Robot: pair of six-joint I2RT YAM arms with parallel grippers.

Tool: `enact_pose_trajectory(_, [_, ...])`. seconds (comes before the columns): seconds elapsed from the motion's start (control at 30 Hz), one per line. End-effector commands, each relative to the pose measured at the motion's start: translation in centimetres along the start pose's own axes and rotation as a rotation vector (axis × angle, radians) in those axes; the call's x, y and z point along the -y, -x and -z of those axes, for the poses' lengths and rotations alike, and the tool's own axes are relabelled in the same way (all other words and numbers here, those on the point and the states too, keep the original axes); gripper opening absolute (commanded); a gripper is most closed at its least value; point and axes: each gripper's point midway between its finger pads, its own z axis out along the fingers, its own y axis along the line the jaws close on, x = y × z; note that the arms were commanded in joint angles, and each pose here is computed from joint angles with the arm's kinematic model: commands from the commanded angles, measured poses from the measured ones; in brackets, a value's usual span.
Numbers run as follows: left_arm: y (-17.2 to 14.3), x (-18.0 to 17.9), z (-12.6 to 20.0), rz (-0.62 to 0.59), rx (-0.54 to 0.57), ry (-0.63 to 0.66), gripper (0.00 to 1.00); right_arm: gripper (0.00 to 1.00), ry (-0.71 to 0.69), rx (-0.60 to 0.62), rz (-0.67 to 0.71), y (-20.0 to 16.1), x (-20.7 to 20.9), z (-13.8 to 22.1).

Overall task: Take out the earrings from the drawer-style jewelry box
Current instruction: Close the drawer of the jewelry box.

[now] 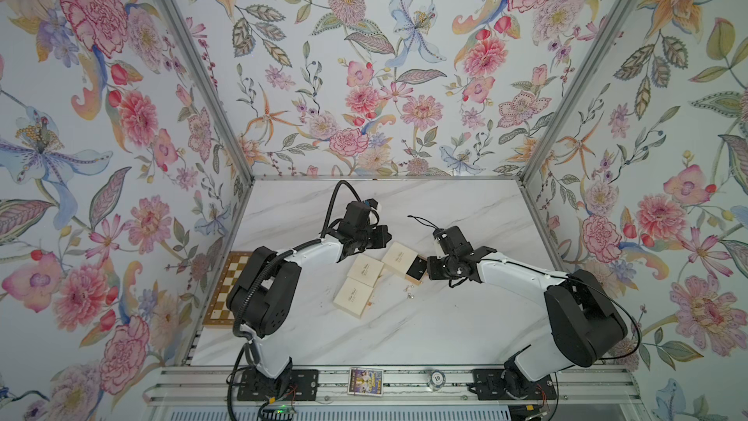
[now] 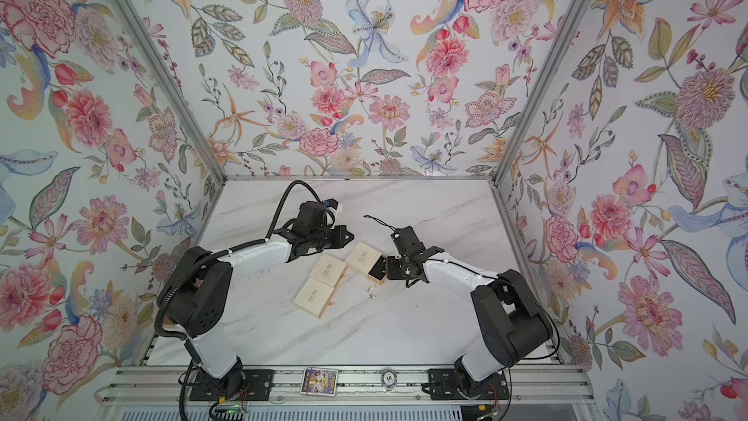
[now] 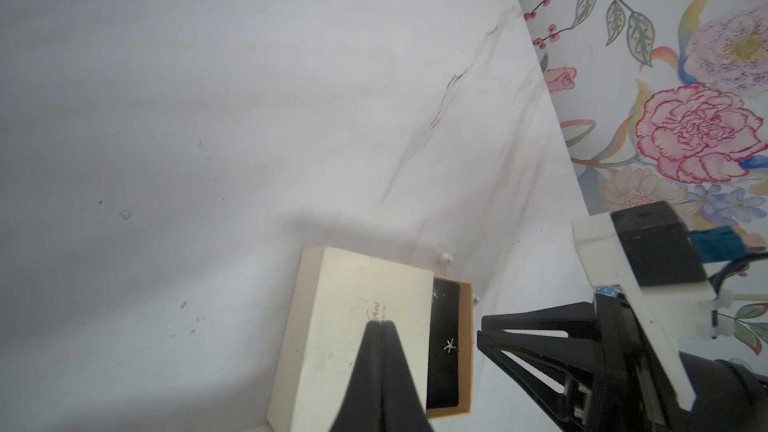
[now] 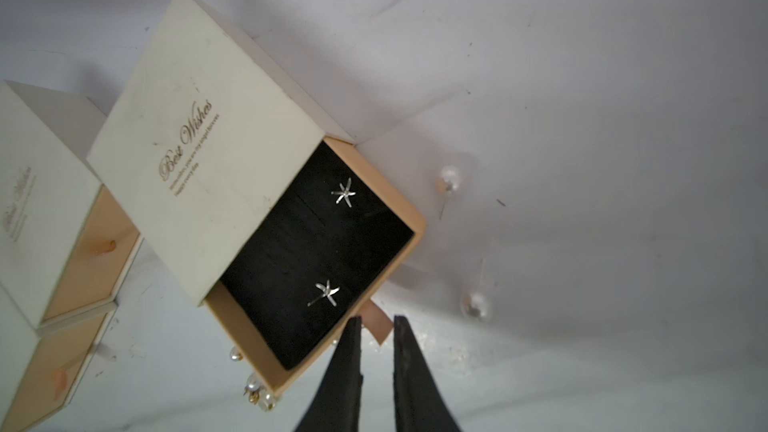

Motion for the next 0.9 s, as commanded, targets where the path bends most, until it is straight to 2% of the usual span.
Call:
enact_pose_trajectory(0.0, [-1.3, -2.1, -0.8, 0.006, -0.043, 0.055, 0.0, 0.17, -0.045, -0.021, -0.016, -0.4, 0.8, -0.5])
enact_pose_trajectory(0.4, [-2.2, -3.6, -2.5, 0.025, -0.083, 0.077, 0.0, 0.16, -0.04, -0.048, 0.024, -0.8, -0.4, -1.5])
enact_pose_trajectory(0.87, [-3.1, -3.7, -2.7, 0.047, -0.088, 0.061, 0.0, 0.16, -0.014, -0.041, 0.028, -0.3, -1.1, -1.8])
